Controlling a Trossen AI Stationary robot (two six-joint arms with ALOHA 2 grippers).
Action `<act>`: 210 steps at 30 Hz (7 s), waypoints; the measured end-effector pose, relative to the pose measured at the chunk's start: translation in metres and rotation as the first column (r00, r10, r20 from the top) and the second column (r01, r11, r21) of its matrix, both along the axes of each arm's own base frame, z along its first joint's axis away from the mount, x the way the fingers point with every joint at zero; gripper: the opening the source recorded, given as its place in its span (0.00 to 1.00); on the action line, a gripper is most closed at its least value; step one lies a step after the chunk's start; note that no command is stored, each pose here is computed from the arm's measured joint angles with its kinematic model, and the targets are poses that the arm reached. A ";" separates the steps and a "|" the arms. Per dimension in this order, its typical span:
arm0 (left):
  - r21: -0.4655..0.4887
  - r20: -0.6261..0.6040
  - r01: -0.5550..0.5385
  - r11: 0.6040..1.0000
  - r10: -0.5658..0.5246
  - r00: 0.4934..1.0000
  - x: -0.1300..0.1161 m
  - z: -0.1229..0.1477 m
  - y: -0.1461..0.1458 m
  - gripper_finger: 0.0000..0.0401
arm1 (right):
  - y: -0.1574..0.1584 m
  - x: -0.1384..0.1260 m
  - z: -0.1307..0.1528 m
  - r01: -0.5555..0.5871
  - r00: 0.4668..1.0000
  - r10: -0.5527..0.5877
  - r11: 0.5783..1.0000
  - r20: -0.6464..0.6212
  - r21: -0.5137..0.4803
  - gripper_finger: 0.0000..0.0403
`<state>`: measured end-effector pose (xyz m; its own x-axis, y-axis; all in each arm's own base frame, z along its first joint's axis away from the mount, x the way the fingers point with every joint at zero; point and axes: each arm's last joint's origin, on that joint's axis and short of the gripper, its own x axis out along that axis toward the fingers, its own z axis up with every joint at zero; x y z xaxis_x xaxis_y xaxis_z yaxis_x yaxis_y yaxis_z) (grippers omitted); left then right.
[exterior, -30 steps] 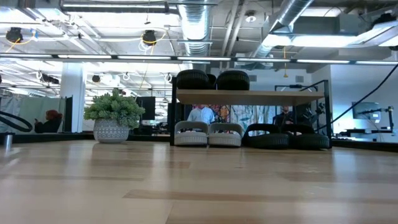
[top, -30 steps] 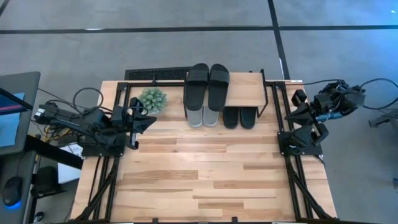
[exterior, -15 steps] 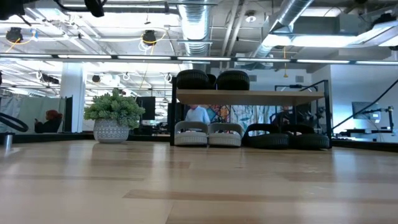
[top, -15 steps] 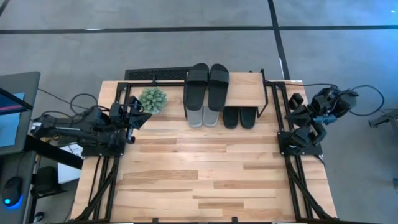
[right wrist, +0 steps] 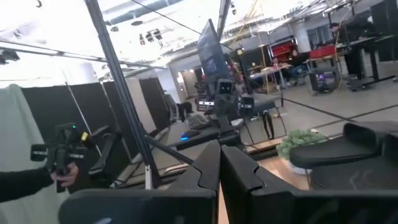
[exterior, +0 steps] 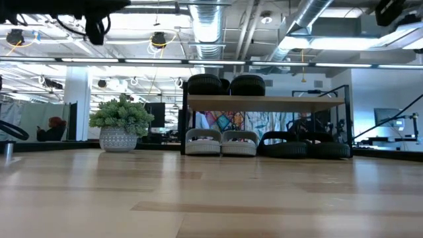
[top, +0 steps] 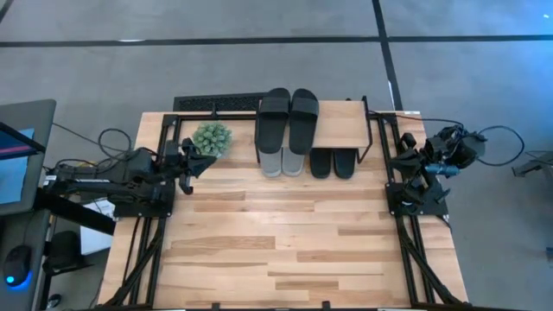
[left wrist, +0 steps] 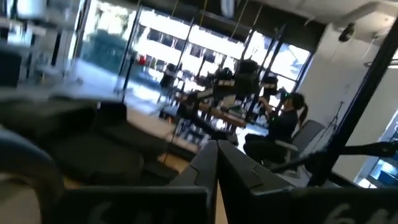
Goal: Pick and place slides into the shelf
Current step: Return to home position
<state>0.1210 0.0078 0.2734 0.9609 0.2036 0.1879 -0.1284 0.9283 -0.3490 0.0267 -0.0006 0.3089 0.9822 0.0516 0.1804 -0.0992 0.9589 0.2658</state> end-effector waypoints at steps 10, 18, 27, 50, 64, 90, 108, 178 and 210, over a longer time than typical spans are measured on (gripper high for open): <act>-0.039 -0.255 0.013 0.999 -0.022 0.967 0.001 -0.025 0.000 0.00 | 0.001 0.001 -0.008 -0.023 0.998 0.021 0.999 -0.057 -0.036 0.00; 0.226 -0.173 0.260 0.939 -0.224 0.959 0.001 -0.013 -0.008 0.00 | 0.003 0.001 -0.011 -0.032 0.997 0.026 0.996 -0.076 -0.081 0.00; 0.369 -0.086 0.281 0.886 -0.269 0.959 0.000 -0.002 -0.010 0.00 | 0.015 0.009 -0.024 -0.139 0.987 0.134 0.989 -0.090 -0.053 0.00; 0.455 -0.084 0.426 0.782 -0.438 0.895 -0.002 0.000 -0.016 0.00 | 0.024 0.010 -0.031 -0.328 0.944 0.322 0.932 -0.067 -0.155 0.00; 0.450 -0.101 0.376 0.810 -0.373 0.922 0.001 -0.002 -0.008 0.00 | 0.022 0.012 -0.035 -0.293 0.954 0.280 0.947 -0.108 -0.134 0.00; 0.450 -0.114 0.418 0.789 -0.413 0.903 0.004 -0.003 -0.009 0.00 | 0.027 0.033 -0.060 -0.277 0.959 0.272 0.958 -0.077 -0.070 0.00; 0.499 -0.125 0.415 0.761 -0.411 0.903 0.004 -0.004 -0.010 0.00 | 0.016 0.038 -0.065 -0.215 0.973 0.199 0.965 -0.113 -0.152 0.00; 0.591 -0.127 0.388 0.708 -0.393 0.911 -0.024 -0.004 -0.012 0.00 | -0.001 0.070 -0.131 0.019 0.999 -0.024 0.993 -0.047 -0.117 0.00; 0.581 -0.029 0.270 0.768 -0.312 0.950 -0.054 -0.020 -0.012 0.00 | -0.001 0.070 -0.129 0.032 0.999 -0.035 0.993 -0.027 -0.117 0.00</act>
